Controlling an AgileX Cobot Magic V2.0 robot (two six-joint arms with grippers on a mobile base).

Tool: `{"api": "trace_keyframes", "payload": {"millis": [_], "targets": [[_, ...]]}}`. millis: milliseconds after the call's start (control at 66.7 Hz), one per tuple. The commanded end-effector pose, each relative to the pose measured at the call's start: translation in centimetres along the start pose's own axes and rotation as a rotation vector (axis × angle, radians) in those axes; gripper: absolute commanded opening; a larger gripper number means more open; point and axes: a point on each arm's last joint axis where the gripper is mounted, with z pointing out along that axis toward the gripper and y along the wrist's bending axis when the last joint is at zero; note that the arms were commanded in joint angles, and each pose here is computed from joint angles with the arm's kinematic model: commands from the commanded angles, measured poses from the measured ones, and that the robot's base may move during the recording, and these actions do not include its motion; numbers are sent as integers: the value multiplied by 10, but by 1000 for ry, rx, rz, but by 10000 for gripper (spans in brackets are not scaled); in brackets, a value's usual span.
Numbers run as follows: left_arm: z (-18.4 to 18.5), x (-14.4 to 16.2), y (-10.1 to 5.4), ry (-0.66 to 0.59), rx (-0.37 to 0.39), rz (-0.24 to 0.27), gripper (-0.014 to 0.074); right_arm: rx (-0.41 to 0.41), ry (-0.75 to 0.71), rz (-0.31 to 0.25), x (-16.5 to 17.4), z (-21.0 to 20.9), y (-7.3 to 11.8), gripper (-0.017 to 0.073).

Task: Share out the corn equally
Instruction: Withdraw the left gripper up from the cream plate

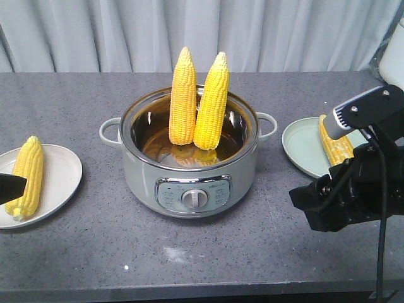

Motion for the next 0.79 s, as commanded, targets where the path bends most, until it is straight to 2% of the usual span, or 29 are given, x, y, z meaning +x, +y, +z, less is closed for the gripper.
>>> {"api": "trace_keyframes", "payload": {"millis": [0,270,405,630,704,779], "targets": [[-9,-10,-3,-103,2,-2,544,14,-89,-11,-10,-10,0,507],[-8,-10,-3,-98,3,-5,544,14,-120,-4,-13,-10,0,507],[-8,-10,-3,-98,3,-5,544,39,-169,53,-19,-14,-5,510],[-8,-10,-3,-99,3,-5,544,158,-182,139,-35,-33,-40,560],[-8,-10,-3,-99,3,-5,544,162,-172,161,-41,-36,-50,585],[-8,-10,-3,-99,3,-5,544,129,-181,169,-50,-36,-57,615]]}}
